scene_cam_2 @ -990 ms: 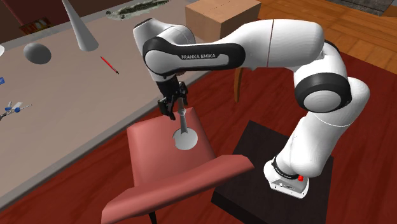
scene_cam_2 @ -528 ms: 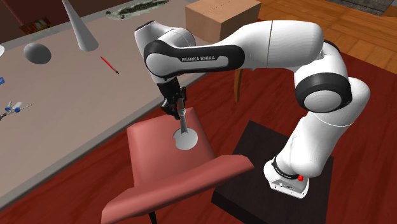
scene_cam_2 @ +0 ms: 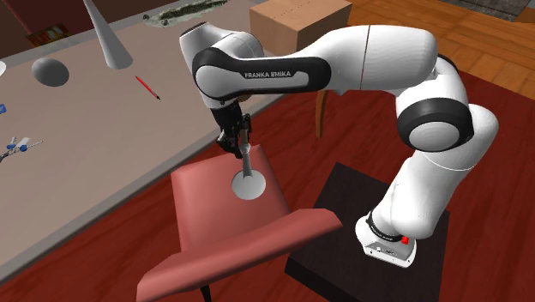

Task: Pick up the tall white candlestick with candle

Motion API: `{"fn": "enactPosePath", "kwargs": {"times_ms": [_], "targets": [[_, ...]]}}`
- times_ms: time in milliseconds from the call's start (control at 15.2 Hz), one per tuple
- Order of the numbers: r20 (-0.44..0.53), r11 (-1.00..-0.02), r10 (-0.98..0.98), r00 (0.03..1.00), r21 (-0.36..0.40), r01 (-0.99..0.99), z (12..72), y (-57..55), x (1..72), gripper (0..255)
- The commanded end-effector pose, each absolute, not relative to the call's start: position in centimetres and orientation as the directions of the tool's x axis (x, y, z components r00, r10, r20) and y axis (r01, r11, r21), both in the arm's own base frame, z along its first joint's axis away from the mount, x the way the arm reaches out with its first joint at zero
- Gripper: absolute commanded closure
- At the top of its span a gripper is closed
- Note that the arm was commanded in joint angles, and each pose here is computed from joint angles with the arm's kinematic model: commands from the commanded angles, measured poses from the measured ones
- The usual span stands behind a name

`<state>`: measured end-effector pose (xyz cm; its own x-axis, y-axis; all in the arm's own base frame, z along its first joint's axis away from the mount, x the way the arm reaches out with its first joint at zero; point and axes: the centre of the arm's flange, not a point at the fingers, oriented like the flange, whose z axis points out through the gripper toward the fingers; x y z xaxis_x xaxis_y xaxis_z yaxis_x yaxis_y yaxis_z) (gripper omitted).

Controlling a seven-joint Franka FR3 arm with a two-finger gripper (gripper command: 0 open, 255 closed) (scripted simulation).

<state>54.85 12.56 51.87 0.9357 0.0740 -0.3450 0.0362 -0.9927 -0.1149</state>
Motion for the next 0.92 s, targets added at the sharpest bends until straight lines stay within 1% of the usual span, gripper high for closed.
{"fn": "enactPosePath", "kwargs": {"times_ms": [0, 726, 858], "targets": [[-0.345, -0.993, 0.074, 0.936, -0.115, 0.036, 52.8, 12.7, 54.8, 255], [-0.345, -0.993, 0.074, 0.936, -0.115, 0.036, 58.6, 12.7, 54.8, 255], [-0.345, -0.993, 0.074, 0.936, -0.115, 0.036, 58.7, 12.7, 54.8, 255]]}}
